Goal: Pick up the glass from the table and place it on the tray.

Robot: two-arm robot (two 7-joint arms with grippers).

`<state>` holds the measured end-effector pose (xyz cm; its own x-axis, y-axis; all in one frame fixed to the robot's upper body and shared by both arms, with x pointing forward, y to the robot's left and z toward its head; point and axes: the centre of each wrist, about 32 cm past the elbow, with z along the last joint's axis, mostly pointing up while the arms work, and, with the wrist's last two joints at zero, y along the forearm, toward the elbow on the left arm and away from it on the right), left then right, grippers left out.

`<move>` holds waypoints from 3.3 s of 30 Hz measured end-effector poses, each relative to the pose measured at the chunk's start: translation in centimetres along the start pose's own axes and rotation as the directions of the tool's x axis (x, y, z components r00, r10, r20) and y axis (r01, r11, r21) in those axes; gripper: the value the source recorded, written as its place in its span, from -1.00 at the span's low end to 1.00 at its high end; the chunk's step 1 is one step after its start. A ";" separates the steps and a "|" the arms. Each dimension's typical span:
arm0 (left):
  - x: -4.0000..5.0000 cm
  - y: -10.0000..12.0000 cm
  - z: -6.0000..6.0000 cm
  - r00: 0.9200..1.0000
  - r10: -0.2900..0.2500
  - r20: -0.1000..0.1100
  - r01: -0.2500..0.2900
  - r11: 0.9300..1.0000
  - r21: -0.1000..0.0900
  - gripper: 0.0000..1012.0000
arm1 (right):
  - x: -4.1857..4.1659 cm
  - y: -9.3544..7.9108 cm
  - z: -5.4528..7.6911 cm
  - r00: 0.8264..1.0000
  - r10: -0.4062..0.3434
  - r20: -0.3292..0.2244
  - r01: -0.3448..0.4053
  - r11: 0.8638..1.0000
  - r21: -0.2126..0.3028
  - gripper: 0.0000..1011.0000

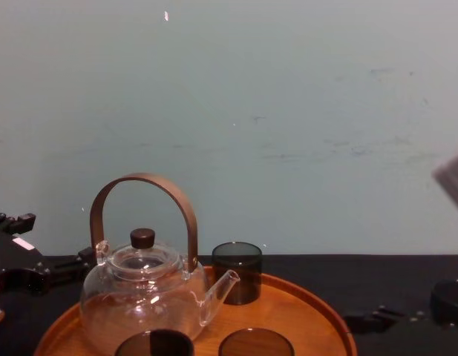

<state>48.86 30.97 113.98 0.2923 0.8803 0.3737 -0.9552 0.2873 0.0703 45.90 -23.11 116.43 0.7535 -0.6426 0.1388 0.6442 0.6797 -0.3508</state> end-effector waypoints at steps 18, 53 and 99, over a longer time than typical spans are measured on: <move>0.00 0.0 0.0 1.000 0.000 0.000 0.000 1.000 0.000 0.98 | 1.77 -4.5 -1.1 0.996 -0.087 0.006 0.087 0.996 -0.020 0.98; 0.00 0.0 0.0 1.000 0.000 0.000 0.000 1.000 0.000 0.98 | 6.31 -8.4 -4.6 0.944 -0.306 -0.127 0.303 0.952 -0.043 0.98; 0.00 0.0 0.0 1.000 0.000 0.000 0.000 1.000 0.000 0.98 | 10.15 -4.3 -5.7 0.932 -0.332 -0.145 0.329 0.943 -0.043 0.98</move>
<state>48.86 30.97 113.98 0.2923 0.8803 0.3737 -0.9553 0.2873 0.0703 50.06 -34.54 114.04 0.4699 -0.8756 0.1118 0.8499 0.4145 -0.3252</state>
